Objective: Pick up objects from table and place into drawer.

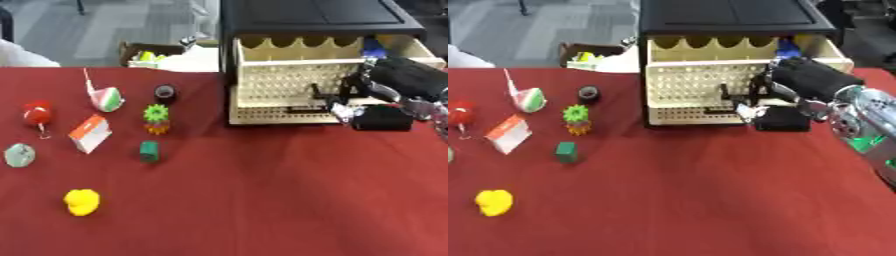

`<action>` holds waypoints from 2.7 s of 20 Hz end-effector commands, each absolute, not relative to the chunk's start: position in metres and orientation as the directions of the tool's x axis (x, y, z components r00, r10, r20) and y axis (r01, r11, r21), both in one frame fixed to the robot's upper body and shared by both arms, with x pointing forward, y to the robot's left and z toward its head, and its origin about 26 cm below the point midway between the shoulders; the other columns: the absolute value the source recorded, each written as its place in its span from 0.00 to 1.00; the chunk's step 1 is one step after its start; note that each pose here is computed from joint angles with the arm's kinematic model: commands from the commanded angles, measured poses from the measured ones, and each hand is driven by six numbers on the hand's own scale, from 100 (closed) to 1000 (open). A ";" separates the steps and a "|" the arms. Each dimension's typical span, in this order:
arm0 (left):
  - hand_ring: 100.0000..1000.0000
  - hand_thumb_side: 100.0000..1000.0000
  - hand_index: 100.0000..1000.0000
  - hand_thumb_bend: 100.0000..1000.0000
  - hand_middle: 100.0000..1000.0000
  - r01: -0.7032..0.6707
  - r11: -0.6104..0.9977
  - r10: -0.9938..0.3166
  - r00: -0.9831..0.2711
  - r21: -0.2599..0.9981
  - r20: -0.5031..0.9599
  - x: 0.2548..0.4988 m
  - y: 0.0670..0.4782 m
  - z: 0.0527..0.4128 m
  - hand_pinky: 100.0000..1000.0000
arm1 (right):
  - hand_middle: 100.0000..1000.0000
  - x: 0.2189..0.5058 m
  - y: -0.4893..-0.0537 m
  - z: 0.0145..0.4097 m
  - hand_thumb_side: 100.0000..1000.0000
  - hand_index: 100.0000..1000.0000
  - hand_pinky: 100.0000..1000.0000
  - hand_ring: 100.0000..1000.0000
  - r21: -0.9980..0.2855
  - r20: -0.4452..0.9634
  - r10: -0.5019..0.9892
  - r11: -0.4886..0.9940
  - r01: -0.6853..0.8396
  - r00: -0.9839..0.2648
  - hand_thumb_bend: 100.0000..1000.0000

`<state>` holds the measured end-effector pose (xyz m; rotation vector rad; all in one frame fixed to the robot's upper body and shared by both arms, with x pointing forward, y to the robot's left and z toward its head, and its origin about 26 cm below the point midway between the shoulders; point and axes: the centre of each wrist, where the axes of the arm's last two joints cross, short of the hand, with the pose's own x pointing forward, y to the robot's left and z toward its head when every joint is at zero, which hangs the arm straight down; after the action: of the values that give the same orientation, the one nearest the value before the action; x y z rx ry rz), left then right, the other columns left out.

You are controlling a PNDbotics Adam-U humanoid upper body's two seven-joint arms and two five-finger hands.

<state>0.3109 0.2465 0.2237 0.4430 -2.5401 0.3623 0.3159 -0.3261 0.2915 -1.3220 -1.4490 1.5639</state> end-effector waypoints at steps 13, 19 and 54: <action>0.53 0.80 0.73 0.00 0.57 -0.375 0.911 -0.240 -0.820 -0.170 0.520 0.308 0.248 0.231 0.42 | 0.00 0.286 -0.318 0.286 1.00 0.52 0.00 0.00 -0.962 -0.268 0.893 -0.227 0.153 -0.362 0.00; 0.53 0.80 0.73 0.00 0.57 -0.375 0.911 -0.239 -0.820 -0.172 0.520 0.308 0.248 0.231 0.42 | 0.00 0.283 -0.323 0.274 1.00 0.52 0.00 0.00 -0.961 -0.272 0.887 -0.231 0.151 -0.373 0.00; 0.53 0.80 0.73 0.00 0.57 -0.373 0.911 -0.234 -0.817 -0.174 0.527 0.308 0.246 0.229 0.42 | 0.00 0.282 -0.322 0.252 1.00 0.60 0.00 0.00 -0.985 -0.166 0.889 -0.169 0.031 -0.428 0.00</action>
<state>0.3108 0.2465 0.2232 0.4433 -2.5374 0.3683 0.2837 -0.3239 0.2603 -1.1171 -1.4826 1.6201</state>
